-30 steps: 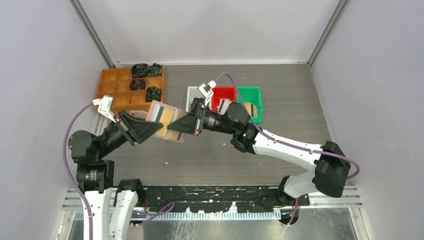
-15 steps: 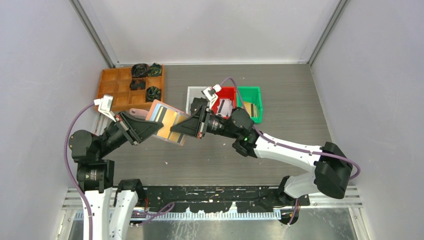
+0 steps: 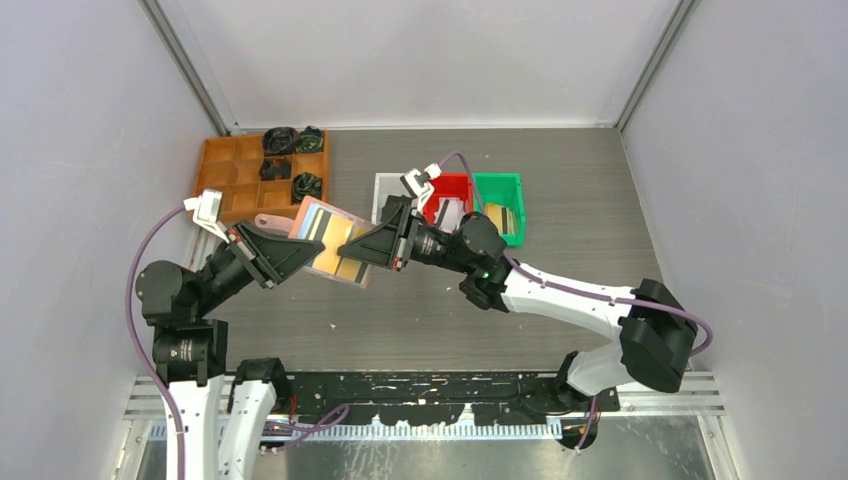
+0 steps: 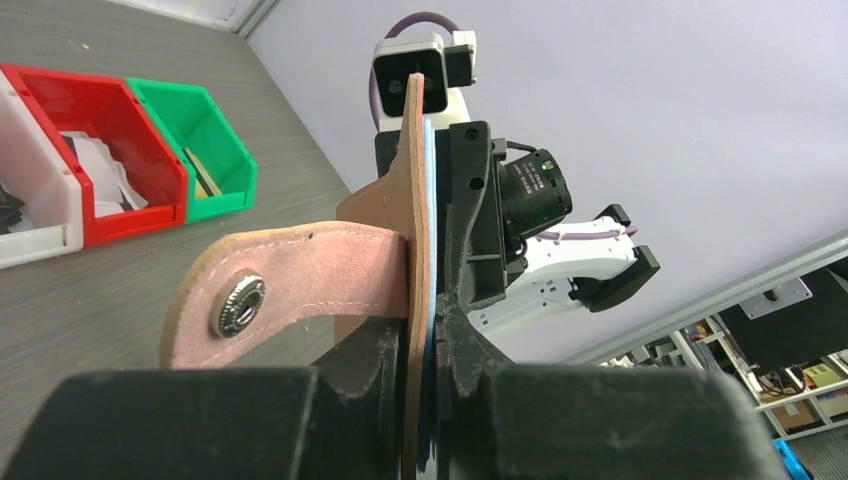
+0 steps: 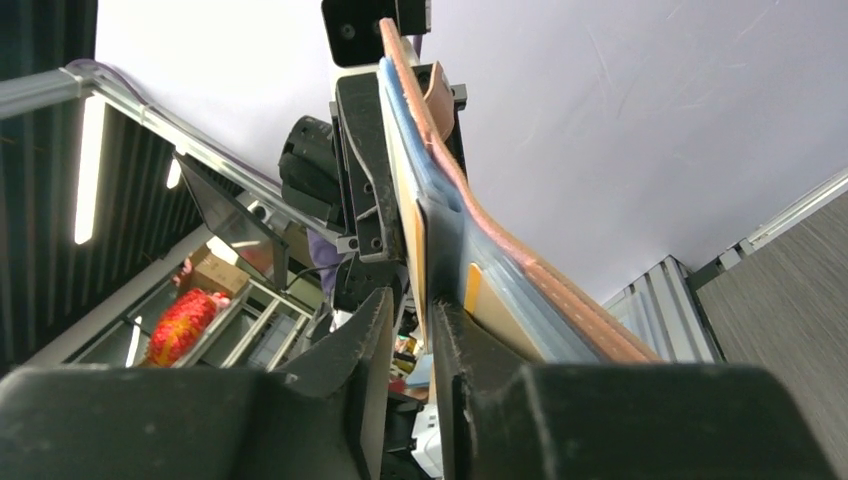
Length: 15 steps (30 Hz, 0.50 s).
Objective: Take the credit cards out of the card holder
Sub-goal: Remove the credit card from the card holder.
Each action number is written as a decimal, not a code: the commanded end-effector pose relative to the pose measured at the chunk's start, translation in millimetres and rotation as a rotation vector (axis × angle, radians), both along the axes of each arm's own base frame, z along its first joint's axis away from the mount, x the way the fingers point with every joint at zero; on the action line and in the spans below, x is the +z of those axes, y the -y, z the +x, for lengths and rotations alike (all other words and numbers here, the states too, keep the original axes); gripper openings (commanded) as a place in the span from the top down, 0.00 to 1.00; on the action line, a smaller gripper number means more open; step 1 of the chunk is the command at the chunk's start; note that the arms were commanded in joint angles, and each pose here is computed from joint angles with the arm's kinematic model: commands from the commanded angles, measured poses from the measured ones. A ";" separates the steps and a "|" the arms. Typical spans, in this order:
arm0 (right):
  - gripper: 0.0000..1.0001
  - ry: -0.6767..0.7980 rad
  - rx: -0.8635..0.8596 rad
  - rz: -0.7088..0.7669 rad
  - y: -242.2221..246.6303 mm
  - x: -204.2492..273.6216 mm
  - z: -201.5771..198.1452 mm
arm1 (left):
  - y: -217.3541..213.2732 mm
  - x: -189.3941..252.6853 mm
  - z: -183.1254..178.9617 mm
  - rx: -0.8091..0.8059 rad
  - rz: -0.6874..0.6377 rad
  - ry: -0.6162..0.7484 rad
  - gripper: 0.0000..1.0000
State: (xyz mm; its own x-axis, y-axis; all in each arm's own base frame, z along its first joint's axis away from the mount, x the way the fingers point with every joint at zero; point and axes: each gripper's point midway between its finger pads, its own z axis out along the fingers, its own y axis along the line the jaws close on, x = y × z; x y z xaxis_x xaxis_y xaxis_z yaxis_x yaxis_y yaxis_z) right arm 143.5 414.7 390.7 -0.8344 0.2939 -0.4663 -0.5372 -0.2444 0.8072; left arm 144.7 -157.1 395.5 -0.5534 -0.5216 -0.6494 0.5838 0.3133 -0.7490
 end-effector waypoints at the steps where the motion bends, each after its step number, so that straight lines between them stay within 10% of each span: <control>1: 0.78 0.025 -0.002 0.104 2.2 33.4 3.2 | 4.5 20.5 -17.4 -0.046 0.004 0.102 1.00; 6: 0.99 0.029 0.003 0.102 8.8 26.7 -1.4 | 3.6 19.0 -15.9 -0.034 0.012 0.101 1.00; 15: 0.99 0.026 -0.040 0.017 29.3 -9.4 -5.1 | -0.6 21.5 -8.5 0.019 0.011 0.104 0.93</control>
State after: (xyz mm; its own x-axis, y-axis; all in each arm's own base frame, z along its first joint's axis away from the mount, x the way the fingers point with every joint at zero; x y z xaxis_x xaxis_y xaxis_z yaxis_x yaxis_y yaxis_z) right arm 136.9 400.8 376.5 -0.8436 0.2936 -0.4496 -0.5221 -0.2531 0.8145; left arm 141.2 -159.4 390.0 -0.5824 -0.5045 -0.6374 0.5703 0.3052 -0.7626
